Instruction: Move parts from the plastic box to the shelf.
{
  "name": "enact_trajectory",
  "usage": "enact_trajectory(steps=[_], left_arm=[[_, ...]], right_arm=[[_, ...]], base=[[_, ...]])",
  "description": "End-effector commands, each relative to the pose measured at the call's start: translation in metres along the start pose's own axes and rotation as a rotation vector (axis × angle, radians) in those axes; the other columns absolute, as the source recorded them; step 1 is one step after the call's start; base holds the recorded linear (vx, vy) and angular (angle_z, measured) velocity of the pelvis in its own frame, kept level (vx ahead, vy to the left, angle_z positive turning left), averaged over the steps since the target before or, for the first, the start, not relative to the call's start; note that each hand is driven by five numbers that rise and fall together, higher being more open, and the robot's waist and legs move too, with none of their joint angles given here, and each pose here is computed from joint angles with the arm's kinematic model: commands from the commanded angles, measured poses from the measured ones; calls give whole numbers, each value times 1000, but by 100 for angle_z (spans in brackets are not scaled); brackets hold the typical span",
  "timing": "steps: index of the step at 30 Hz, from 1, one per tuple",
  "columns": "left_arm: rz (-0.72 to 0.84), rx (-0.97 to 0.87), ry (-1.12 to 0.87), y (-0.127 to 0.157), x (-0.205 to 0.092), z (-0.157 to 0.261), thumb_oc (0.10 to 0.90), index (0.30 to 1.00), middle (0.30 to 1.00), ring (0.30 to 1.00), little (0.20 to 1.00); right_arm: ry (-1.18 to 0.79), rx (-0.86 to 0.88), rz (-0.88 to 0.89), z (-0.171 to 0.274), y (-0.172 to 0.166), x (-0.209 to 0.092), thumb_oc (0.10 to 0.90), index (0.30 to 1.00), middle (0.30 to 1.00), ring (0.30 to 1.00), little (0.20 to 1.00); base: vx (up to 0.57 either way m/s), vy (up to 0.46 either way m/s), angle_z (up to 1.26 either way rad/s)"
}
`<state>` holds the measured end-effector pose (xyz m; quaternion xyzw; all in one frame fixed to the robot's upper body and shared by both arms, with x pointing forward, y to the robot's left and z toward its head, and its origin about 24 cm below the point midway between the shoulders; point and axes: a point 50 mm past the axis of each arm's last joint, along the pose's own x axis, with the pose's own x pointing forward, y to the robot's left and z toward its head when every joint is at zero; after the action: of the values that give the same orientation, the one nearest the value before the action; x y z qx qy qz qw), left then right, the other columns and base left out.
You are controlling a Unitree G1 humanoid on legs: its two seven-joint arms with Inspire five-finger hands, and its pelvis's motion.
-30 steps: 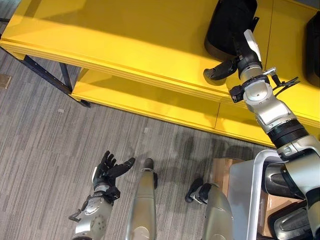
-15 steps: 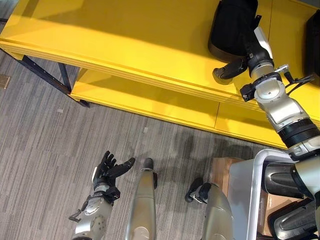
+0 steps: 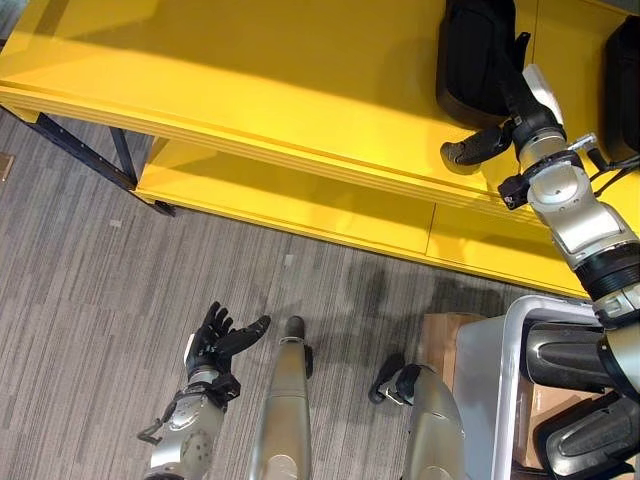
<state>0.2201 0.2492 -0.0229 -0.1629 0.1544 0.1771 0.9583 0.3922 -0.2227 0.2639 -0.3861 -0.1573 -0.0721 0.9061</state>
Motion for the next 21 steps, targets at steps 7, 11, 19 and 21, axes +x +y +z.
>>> enact_trajectory(steps=[7, 11, 19, 21], left_arm=[[7, 40, -103, 13, -5, 20, 900, 1000, 1000, 1000, 1000], [16, 31, -107, 13, -5, 21, 900, 1000, 1000, 1000, 1000], [20, 26, -113, 11, -4, 23, 900, 1000, 1000, 1000, 1000], [10, 28, -119, 9, -5, 25, 900, 1000, 1000, 1000, 1000]], right_arm=[[-208, 37, -159, 45, -44, 3, 900, 1000, 1000, 1000, 1000], [-340, 122, -162, 73, -43, -3, 900, 1000, 1000, 1000, 1000], [-631, 253, -162, 133, -45, -26, 900, 1000, 1000, 1000, 1000], [-673, 232, -160, 142, -46, -30, 900, 1000, 1000, 1000, 1000]], base=[[0, 0, 0], [0, 0, 0], [0, 0, 0], [0, 0, 0]])
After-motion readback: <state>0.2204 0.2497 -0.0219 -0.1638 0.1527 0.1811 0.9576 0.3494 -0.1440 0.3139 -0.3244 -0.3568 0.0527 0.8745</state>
